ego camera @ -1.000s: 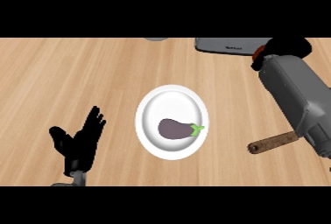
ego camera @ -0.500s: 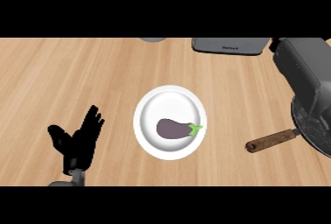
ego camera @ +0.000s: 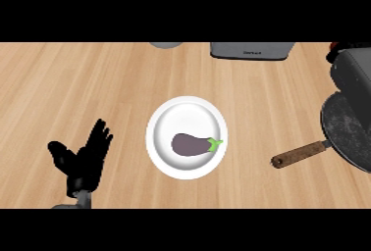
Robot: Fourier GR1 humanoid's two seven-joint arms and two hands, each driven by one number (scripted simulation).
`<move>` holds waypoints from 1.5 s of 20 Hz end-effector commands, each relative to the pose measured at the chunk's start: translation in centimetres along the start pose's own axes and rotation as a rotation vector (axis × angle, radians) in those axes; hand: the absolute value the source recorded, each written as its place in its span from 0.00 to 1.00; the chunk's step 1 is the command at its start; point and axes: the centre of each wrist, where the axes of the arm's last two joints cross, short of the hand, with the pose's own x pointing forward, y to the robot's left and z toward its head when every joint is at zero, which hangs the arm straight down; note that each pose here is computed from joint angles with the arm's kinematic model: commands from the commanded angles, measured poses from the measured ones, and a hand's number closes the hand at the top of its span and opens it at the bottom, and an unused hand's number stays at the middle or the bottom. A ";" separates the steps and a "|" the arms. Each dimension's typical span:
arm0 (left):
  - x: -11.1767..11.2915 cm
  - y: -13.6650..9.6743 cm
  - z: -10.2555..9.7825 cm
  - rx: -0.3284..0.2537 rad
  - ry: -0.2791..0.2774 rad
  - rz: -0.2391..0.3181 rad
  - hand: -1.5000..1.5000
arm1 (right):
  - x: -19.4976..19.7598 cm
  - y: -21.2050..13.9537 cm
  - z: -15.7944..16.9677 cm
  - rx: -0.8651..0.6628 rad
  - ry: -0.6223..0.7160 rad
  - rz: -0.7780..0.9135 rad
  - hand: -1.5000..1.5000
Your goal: Pick the bell pepper from the plate and place it in the pan
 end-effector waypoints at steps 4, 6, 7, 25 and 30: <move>-0.1 0.8 -0.3 0.032 -0.005 -0.006 0.50 | -5.0 4.4 -2.3 -0.080 0.258 -0.043 1.00; 0.4 0.9 -0.8 0.026 0.009 -0.001 0.50 | -6.8 5.1 -3.7 -0.082 0.288 -0.008 1.00; 0.2 1.3 -0.7 0.021 0.008 0.000 0.50 | -8.8 5.5 -5.5 -0.089 0.293 -0.008 1.00; -0.9 -0.4 0.2 -0.001 0.002 -0.008 0.50 | -22.8 11.3 -8.6 0.073 0.391 -0.050 0.00; -1.0 0.3 0.1 -0.001 0.026 0.005 0.50 | -21.1 9.7 -9.4 -0.038 0.332 -0.328 0.00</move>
